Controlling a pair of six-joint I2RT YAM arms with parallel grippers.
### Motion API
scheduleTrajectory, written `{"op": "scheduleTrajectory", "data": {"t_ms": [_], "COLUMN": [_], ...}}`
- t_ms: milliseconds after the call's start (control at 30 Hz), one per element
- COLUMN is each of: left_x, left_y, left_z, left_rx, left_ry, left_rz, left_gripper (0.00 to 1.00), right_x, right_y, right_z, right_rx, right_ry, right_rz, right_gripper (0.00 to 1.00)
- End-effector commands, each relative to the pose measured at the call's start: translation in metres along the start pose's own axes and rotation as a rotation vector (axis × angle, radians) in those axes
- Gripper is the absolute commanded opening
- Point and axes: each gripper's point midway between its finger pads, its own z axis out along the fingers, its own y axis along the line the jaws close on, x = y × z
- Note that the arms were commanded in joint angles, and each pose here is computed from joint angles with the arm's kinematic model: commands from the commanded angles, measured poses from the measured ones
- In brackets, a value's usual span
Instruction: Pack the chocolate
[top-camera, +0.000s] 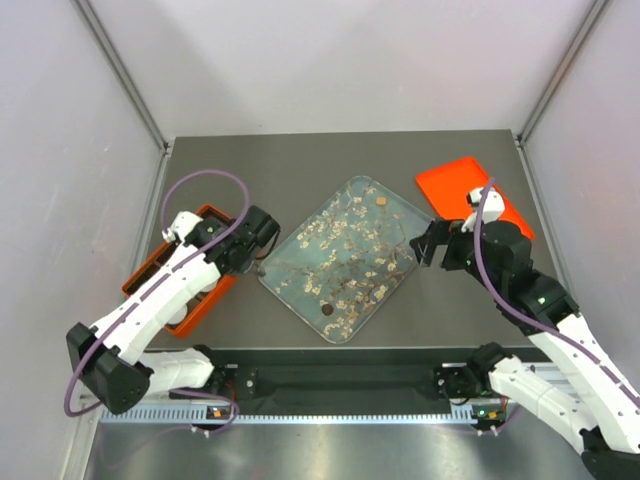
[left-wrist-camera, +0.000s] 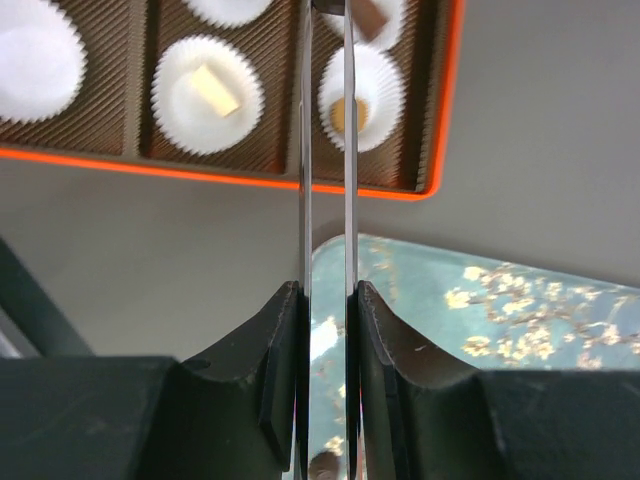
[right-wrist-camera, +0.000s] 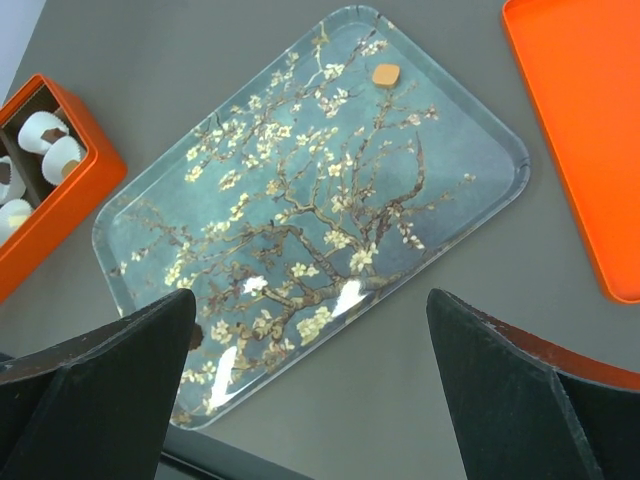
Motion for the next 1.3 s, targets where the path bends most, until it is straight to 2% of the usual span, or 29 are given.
{"op": "scheduleTrajectory", "data": {"t_ms": [0,267,367,500,533,667,700,733,800,833,867,1000,1067,1200,1267], "left_x": [0.003,0.018,0.01,-0.025,-0.032,-0.041,-0.03,-0.017,0.005,0.013,0.033,0.058,0.067,0.107,0.12], "left_y": [0.057,0.091,0.09,0.062,0.055,0.0,-0.013,-0.033,-0.048,-0.07,-0.073,-0.106,-0.113,-0.108,-0.103], "left_z": [0.001,-0.005,-0.011,-0.019,-0.021,-0.033,-0.031,-0.035,-0.035,-0.042,-0.044,-0.073,-0.076,-0.075,-0.065], "left_rx": [-0.165,-0.172,-0.124,-0.016,0.011,0.151,0.167,0.256,0.342,0.443,0.51,0.848,0.872,0.889,0.864], "left_ry": [0.033,0.149,0.148,0.024,-0.003,-0.035,-0.008,0.041,0.091,0.099,0.171,0.209,0.242,0.392,0.403], "left_rz": [0.09,0.153,0.159,0.226,0.291,0.401,0.454,0.531,0.675,0.663,0.706,0.774,0.776,0.862,0.895], "left_gripper": [0.0,0.0,0.0,0.0,0.0,0.0,0.0,0.0,0.0,0.0,0.0,0.0,0.0,0.0,0.02], "right_x": [-0.02,-0.015,-0.011,-0.012,-0.014,-0.021,-0.023,-0.024,-0.026,-0.027,-0.029,-0.029,-0.025,-0.021,-0.018], "right_y": [0.02,0.017,0.015,0.013,0.014,0.017,0.018,0.017,0.016,0.015,0.015,0.014,0.014,0.012,0.01], "right_z": [-0.002,0.007,0.011,0.016,0.017,0.015,0.015,0.014,0.012,0.011,0.01,0.008,0.009,0.01,0.011], "right_rx": [-0.07,-0.046,-0.029,-0.009,-0.007,-0.011,-0.012,-0.011,-0.004,-0.003,0.0,-0.004,-0.004,-0.006,0.001], "right_ry": [-0.045,-0.017,-0.002,0.01,0.009,-0.004,-0.009,-0.014,-0.022,-0.027,-0.032,-0.037,-0.029,-0.026,-0.018], "right_rz": [0.023,0.026,0.024,0.031,0.034,0.043,0.046,0.046,0.043,0.039,0.039,0.028,0.024,0.002,-0.007], "right_gripper": [0.99,0.99,0.99,0.98,0.99,0.99,0.99,0.99,0.99,1.0,1.0,1.0,1.0,1.0,1.0]}}
